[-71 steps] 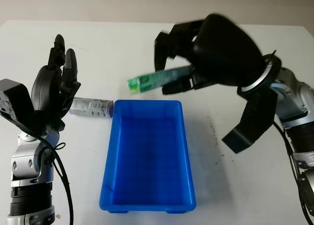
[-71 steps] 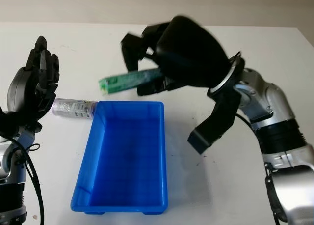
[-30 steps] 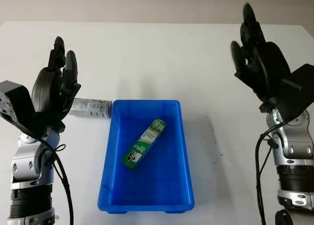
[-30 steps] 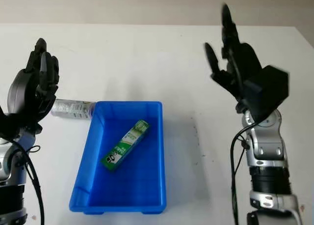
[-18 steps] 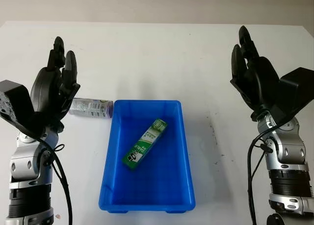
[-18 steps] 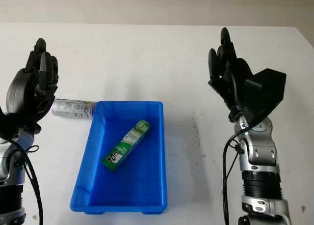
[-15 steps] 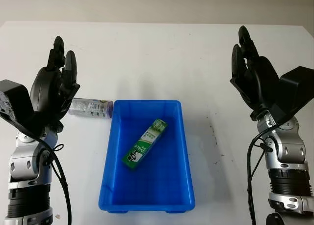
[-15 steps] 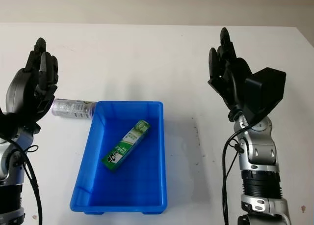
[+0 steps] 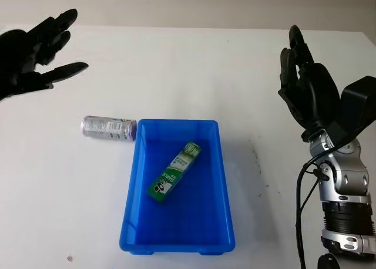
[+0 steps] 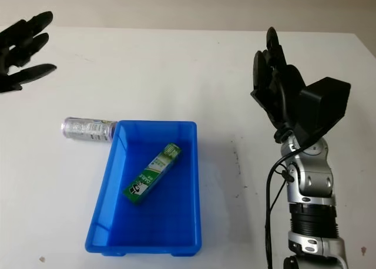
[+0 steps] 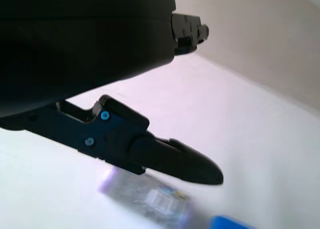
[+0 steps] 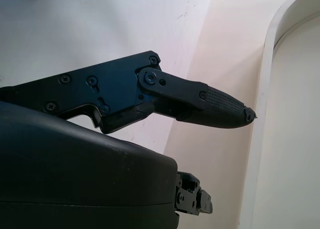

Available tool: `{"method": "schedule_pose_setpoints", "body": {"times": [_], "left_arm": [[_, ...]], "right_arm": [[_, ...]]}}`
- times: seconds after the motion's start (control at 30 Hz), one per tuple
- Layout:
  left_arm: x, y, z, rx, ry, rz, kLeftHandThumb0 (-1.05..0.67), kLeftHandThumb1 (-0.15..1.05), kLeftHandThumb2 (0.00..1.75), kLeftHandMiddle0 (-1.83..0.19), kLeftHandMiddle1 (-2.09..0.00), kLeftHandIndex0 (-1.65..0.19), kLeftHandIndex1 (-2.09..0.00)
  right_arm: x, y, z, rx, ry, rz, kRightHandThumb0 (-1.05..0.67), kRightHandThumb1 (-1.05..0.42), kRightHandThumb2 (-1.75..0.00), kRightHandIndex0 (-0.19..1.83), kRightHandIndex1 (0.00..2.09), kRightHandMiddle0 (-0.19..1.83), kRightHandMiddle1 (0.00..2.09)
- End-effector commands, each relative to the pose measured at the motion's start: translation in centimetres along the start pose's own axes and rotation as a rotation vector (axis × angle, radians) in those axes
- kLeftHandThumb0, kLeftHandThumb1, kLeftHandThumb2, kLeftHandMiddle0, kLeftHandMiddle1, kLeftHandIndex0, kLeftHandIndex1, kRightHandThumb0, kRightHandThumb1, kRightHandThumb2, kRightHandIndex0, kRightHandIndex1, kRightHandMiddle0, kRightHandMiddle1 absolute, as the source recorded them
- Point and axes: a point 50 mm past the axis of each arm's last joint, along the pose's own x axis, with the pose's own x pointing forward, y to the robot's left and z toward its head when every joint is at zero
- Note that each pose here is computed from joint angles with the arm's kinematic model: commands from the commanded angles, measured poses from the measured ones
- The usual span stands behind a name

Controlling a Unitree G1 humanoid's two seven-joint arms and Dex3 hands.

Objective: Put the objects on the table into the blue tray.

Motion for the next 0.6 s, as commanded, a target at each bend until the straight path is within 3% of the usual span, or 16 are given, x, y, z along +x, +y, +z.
{"method": "schedule_pose_setpoints", "body": {"times": [0.0, 0.3, 0.57], "left_arm": [[0.4, 0.0, 1.0, 0.116, -0.009, -0.033, -0.74, 0.81, 0.04, 0.05, -0.06, 0.04, -0.06], [3.4, -2.8, 1.1, 0.155, 0.019, -0.149, -0.68, 0.77, 0.05, 0.15, -0.03, 0.12, -0.03], [4.3, -6.0, -0.6, 0.251, -0.017, -0.141, -0.71, 0.86, 0.08, 0.15, -0.05, 0.14, -0.03]], "right_arm": [[-0.2, -0.3, 0.5, -0.002, -0.013, -0.004, -0.7, -1.05, -0.72, -0.19, 0.0, -0.19, 0.0], [-0.4, -0.2, 0.7, -0.007, -0.004, -0.006, -0.71, -1.05, -0.75, -0.19, 0.0, -0.19, 0.0], [-0.9, -0.5, 0.8, -0.003, 0.005, -0.029, -0.69, -1.05, -0.74, -0.19, 0.0, -0.19, 0.0]]}}
